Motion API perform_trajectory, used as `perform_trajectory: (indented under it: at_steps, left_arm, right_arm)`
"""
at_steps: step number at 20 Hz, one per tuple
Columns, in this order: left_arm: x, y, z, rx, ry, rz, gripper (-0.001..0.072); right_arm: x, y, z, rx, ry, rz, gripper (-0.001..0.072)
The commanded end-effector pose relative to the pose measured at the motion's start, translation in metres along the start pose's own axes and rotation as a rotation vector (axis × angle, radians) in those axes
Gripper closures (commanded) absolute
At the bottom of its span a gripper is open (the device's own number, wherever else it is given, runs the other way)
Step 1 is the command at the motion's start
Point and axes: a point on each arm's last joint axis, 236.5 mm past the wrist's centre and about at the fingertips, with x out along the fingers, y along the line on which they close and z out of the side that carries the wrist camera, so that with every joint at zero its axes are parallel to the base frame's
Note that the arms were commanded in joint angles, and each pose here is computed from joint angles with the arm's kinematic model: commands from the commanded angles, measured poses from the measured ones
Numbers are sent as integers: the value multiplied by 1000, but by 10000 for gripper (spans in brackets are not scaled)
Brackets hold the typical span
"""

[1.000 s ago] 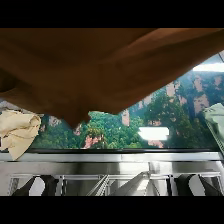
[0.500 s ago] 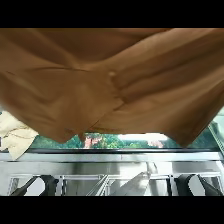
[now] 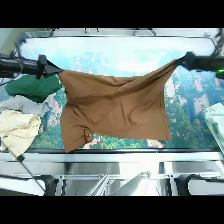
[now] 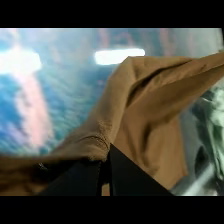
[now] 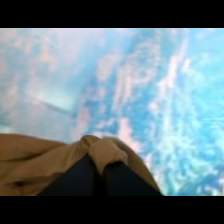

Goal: Fold the shirts.

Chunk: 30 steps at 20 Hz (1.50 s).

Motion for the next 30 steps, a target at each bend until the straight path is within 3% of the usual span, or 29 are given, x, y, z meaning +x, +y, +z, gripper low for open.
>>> perform_trajectory:
  at_steps: [1, 2, 5, 6, 7, 11, 16, 23, 24, 26, 27, 28, 29, 30]
  left_arm:
    - [23, 77, 28, -110, -26, 62, 245]
    - [10, 84, 39, -148, -45, 64, -13]
    - [-34, 95, 40, -170, -24, 70, -9]
    - [-45, 100, 30, -199, 15, 81, -9]
    - [-52, 105, 13, -227, 75, 90, -8]
    - [-51, 131, -80, -375, 354, 178, 10]
    - [-24, 163, -156, -395, 465, 356, 10]
    - [29, 154, -205, -382, 656, 336, 10]
    - [34, 152, -209, -376, 672, 332, 32]
    - [40, 147, -206, -332, 680, 328, 258]
    - [42, 144, -204, -307, 683, 322, 420]
    - [41, 142, -203, -286, 690, 315, 652]
    - [42, 139, -202, -268, 695, 310, 679]
    - [42, 138, -201, -264, 696, 309, 679]
  right_arm:
    - [43, -47, -1, 16, 25, -50, 372]
    - [33, -47, 8, -4, 28, -45, 319]
    - [-15, -62, 18, 4, 79, -66, 362]
    - [-29, -66, 11, 21, 112, -54, 475]
    - [-42, -69, -3, 58, 170, -33, 487]
    - [-68, -76, -93, 242, 415, 53, 489]
    - [-69, -83, -155, 337, 457, 41, 488]
    - [-78, -66, -177, 357, 493, 61, 488]
    - [-82, -62, -177, 352, 498, 68, 488]
    - [-87, -55, -179, 346, 512, 80, 488]
    - [-90, -53, -182, 349, 524, 79, 488]
    - [-94, -55, -190, 362, 551, 62, 487]
    - [-97, -59, -202, 374, 586, 31, 484]
    - [-101, -67, -219, 391, 633, -9, 433]
